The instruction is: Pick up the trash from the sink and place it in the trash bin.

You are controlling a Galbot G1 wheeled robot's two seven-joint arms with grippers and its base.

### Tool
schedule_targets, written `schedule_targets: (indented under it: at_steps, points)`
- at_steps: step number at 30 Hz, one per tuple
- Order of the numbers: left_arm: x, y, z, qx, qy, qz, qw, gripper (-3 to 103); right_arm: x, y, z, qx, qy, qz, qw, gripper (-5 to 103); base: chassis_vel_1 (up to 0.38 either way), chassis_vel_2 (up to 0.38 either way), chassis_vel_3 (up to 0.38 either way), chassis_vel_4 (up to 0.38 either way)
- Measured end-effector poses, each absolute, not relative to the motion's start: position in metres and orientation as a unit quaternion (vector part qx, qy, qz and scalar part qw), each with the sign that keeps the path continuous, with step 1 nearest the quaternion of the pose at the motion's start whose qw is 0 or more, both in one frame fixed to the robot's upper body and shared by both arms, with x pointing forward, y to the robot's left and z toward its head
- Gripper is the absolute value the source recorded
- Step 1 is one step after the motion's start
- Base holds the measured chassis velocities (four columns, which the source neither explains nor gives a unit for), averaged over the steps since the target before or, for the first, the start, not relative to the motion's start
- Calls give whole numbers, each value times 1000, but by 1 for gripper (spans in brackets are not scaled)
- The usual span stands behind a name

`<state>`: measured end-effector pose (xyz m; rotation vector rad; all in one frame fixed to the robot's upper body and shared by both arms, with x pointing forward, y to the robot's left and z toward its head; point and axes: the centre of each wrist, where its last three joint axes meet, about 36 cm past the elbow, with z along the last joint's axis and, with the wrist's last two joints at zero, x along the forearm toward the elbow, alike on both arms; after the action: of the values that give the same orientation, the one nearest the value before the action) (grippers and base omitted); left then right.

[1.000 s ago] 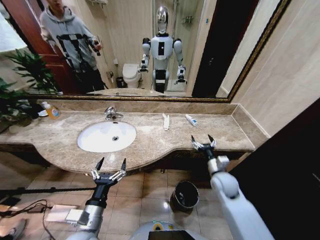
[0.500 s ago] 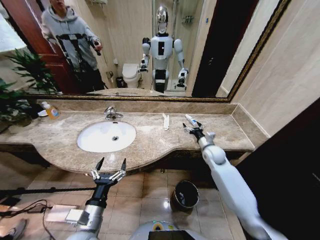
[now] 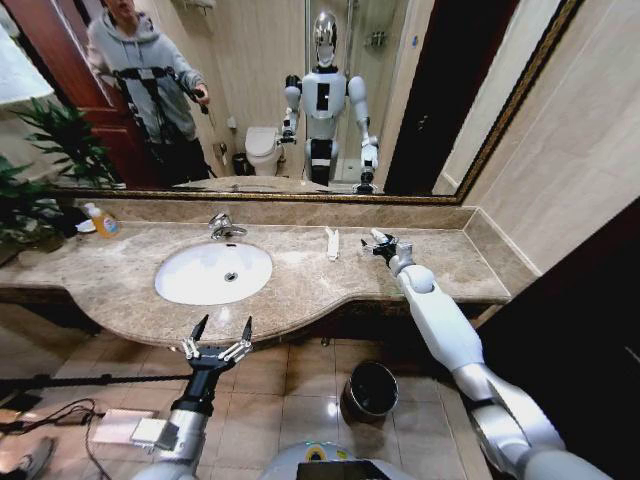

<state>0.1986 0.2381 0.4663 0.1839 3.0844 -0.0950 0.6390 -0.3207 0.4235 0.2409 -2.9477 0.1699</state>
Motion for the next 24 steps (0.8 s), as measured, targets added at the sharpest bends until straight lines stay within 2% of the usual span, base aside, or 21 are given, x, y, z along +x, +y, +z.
schedule_targets:
  at_steps: [7,17,18,20,22,24]
  points:
    - [199,238,466,60,997,-31,25,100,633,-357,418,47,-993,49,97,100,0,0,0,0]
    - [199,238,466,60,997,-31,25,100,641,-351,407,50,-992,38,109,100,0,0,0,0]
    - [199,238,466,60,997,-31,25,100,642,-350,407,50,-992,37,108,102,0,0,0,0]
    - [199,238,466,60,997,-31,25,100,645,-348,408,49,-993,35,105,95,0,0,0,0]
    - [199,238,466,60,997,-31,25,100,646,-348,408,49,-993,35,104,95,0,0,0,0]
    - [199,238,466,59,997,-31,25,100,646,-347,408,49,-993,34,103,85,0,0,0,0]
